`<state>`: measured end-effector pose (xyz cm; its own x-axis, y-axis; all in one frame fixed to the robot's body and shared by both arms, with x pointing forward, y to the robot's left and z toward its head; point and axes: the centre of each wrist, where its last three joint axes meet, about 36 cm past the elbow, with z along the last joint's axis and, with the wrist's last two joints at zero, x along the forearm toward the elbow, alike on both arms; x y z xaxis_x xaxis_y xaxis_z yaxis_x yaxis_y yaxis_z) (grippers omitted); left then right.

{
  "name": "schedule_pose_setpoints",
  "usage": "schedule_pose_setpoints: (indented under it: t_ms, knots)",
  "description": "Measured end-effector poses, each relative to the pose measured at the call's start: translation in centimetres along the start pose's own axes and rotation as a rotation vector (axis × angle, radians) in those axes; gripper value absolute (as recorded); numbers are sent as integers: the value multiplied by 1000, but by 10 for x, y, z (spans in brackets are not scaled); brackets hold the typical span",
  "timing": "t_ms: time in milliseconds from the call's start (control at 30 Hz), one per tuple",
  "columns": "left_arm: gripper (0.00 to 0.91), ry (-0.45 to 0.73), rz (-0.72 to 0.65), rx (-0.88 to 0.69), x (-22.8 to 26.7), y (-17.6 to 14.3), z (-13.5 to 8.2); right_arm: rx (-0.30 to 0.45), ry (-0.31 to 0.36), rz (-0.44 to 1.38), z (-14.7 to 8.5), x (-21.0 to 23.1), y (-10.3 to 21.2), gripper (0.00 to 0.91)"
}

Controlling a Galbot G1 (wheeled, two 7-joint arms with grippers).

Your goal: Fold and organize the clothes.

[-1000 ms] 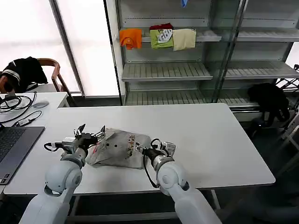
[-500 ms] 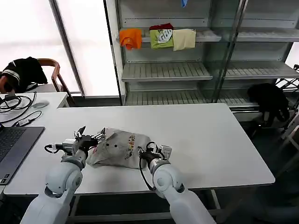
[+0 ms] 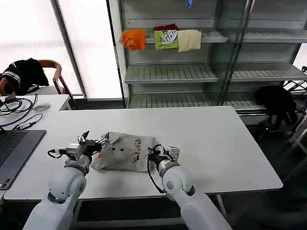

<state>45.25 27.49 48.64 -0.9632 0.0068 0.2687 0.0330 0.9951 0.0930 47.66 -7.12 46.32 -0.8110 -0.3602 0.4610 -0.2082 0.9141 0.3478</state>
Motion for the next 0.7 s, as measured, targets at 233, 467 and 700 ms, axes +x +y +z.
schedule_pose_setpoints:
  t_ms: [233,467,700]
  knots:
    - [907,2,3,6,0,-4,2,57,-10,28,-12,-3,-30,0]
    - [907,3,8,12,0,-9,3,108,-19,76,-25,-9,-64,0]
    - [907,7,14,16,2,-13,6,166,-27,100,-29,-9,-85,907]
